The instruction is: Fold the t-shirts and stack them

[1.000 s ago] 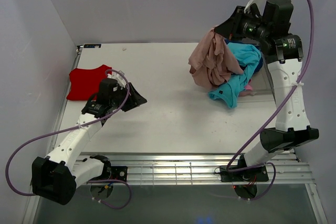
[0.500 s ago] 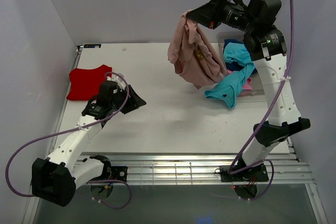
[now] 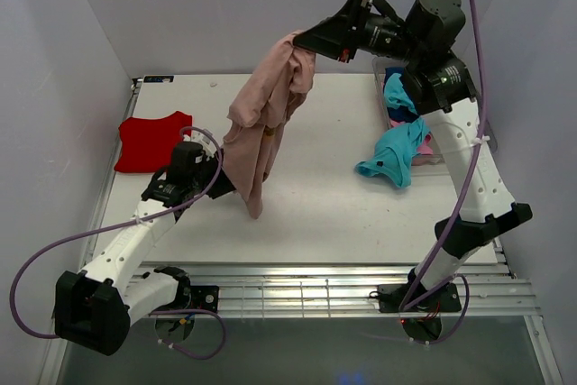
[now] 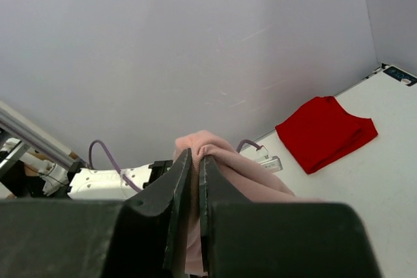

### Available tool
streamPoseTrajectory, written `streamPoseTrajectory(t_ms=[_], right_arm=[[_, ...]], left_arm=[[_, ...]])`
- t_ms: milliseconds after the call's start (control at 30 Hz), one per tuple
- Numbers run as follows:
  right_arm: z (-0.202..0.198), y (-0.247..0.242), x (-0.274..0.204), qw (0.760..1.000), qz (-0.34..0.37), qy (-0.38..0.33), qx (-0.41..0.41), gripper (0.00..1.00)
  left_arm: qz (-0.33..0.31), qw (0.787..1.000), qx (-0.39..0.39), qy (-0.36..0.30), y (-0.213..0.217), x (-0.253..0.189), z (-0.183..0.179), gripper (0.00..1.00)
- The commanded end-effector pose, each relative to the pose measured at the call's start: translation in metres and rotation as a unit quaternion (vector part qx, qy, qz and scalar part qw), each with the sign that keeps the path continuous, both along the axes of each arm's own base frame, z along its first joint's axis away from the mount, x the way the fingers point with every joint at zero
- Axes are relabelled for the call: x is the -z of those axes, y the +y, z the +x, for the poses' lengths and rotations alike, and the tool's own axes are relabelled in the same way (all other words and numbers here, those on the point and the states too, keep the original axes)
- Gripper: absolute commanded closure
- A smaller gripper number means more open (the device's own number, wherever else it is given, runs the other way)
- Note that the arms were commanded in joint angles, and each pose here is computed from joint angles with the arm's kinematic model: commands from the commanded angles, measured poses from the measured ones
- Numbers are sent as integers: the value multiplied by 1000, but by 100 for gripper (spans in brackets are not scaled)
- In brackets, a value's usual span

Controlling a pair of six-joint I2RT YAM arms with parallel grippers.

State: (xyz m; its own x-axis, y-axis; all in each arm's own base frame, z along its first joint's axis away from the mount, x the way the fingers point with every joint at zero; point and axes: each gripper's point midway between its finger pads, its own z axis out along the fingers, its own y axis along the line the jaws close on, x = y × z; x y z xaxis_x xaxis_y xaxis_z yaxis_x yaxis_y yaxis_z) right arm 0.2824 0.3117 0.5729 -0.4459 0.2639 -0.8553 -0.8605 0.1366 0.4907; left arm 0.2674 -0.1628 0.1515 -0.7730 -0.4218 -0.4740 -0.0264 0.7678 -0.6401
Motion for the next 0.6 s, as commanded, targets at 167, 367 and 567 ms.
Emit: streamPoseTrajectory(t_ms=[167, 367, 567], right_arm=[[29, -36, 147, 971, -113, 100, 186, 92], [25, -119, 291, 867, -278, 197, 364, 79], [11, -124, 338, 861, -363, 163, 317, 48]], left_arm=[[4, 1000, -18, -17, 6, -4, 0, 41], [47, 997, -40, -39, 22, -13, 7, 41], [95, 995, -13, -29, 24, -3, 17, 42]])
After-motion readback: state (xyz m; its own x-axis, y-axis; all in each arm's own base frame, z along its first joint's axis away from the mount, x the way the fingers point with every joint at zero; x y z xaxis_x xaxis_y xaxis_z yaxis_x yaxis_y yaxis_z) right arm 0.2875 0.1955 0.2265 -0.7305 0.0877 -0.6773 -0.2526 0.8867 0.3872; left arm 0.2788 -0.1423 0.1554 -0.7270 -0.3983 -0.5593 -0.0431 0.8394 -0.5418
